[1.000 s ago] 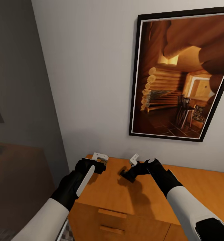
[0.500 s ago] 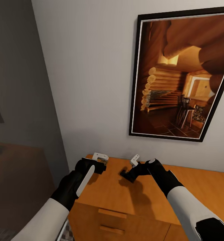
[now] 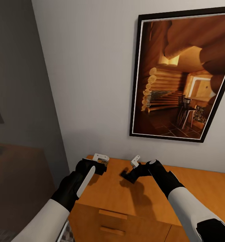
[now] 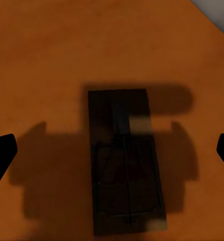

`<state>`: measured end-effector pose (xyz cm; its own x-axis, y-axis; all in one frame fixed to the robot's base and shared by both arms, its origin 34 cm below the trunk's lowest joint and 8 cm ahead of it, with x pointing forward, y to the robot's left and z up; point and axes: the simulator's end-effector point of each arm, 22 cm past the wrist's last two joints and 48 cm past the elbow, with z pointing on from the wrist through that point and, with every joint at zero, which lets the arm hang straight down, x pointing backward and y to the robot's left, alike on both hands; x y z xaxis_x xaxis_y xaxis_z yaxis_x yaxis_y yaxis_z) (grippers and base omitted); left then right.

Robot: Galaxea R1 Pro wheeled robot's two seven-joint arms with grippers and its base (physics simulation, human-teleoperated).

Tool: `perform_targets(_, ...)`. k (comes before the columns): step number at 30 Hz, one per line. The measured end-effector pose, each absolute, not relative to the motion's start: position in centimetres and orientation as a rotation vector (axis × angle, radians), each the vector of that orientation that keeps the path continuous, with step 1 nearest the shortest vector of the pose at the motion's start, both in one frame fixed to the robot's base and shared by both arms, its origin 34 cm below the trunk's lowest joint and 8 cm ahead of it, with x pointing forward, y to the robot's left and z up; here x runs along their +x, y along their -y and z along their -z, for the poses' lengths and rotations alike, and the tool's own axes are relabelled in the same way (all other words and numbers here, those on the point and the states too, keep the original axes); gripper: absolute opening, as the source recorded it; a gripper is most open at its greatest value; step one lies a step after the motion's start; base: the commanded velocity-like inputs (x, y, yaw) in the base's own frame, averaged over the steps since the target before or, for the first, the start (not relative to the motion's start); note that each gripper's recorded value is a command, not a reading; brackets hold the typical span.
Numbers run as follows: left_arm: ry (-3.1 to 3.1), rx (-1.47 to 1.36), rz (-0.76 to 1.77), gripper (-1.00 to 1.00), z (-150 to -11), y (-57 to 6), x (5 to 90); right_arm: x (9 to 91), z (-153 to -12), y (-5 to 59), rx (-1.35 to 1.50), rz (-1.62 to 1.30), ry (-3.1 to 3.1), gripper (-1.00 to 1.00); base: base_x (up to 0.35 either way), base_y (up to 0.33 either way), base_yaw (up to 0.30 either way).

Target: Take the four mousetraps from the cabinet in the bathroom and place them on the bathroom floor. Make sure all four end up on the same floor surface, and ensure that at least two of them are either under or directly next to the same bathroom sink.

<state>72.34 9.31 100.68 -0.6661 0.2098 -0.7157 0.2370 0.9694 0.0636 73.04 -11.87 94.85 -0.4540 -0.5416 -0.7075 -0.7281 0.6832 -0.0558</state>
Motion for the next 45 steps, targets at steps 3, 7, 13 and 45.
perform_targets(3, -2.321, 0.312, 0.045, -1.00, -100.7, -9.3, 72.3, 73.0, -94.8, 11.9, -0.970, -0.331, -2.171, 1.00, 0.000, 0.000, 0.000)
perform_targets(7, -2.321, 0.312, 0.045, -1.00, -100.7, -9.3, 72.3, 73.0, -94.8, 11.9, -0.971, -0.331, -2.171, 1.00, 0.000, 0.000, 0.000)
perform_targets(13, -2.321, 0.312, 0.045, -1.00, -100.3, -9.3, 72.4, 73.1, -94.5, 11.9, -0.971, -0.331, -2.170, 1.00, 0.000, 0.000, 0.000)
perform_targets(45, -2.322, 0.315, 0.044, -1.00, -98.9, -9.3, 72.7, 73.5, -93.2, 11.9, -0.969, -0.329, -2.171, 1.00, 0.000, 0.000, 0.000)
